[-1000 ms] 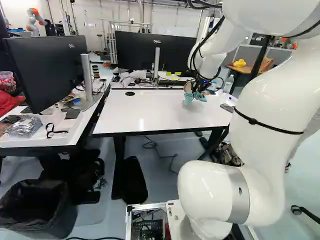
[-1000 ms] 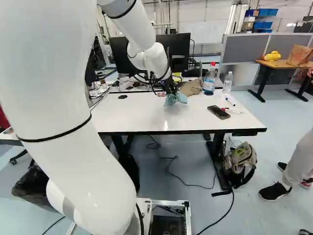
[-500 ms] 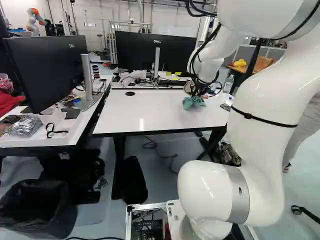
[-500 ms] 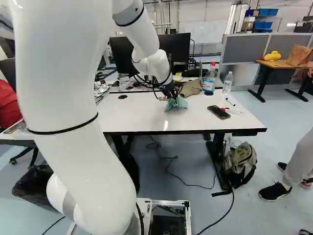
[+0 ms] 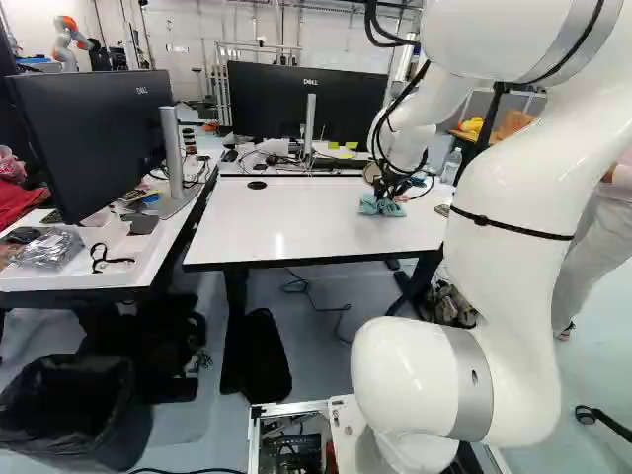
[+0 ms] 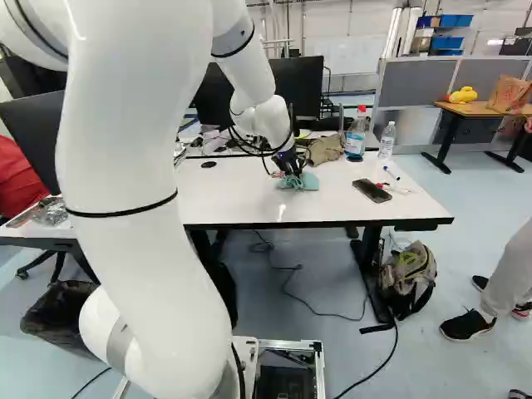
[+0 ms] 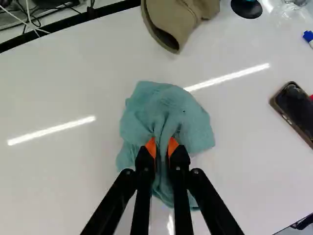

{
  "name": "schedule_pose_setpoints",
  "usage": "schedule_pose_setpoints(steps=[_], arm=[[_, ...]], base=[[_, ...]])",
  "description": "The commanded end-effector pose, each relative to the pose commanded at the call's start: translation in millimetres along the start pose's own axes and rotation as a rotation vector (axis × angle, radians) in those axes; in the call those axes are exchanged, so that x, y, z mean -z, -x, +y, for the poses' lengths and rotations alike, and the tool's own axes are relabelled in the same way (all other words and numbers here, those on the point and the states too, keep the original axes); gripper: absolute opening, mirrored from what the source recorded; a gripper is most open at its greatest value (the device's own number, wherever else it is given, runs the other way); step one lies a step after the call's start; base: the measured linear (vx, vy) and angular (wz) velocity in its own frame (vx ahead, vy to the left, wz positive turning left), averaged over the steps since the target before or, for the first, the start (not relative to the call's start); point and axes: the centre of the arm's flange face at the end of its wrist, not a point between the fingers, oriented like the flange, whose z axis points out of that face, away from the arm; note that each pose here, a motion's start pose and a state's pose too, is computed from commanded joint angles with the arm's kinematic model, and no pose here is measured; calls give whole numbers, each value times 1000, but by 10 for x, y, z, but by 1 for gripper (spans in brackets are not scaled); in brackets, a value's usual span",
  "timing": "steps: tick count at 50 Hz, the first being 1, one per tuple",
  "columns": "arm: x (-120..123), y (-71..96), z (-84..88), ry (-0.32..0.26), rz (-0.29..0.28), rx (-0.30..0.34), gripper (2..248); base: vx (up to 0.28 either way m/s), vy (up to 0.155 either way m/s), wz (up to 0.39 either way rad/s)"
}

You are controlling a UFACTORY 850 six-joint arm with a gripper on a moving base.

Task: Clean the table with the green towel

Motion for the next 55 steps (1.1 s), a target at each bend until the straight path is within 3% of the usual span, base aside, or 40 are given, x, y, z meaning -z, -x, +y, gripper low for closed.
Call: schedule_pose_setpoints(steps=[7, 55], arm=[[-93, 22, 0, 0, -16, 0, 46], [-65, 107, 42, 4, -68, -7, 46]], base=[[0, 0, 0], [0, 0, 0]])
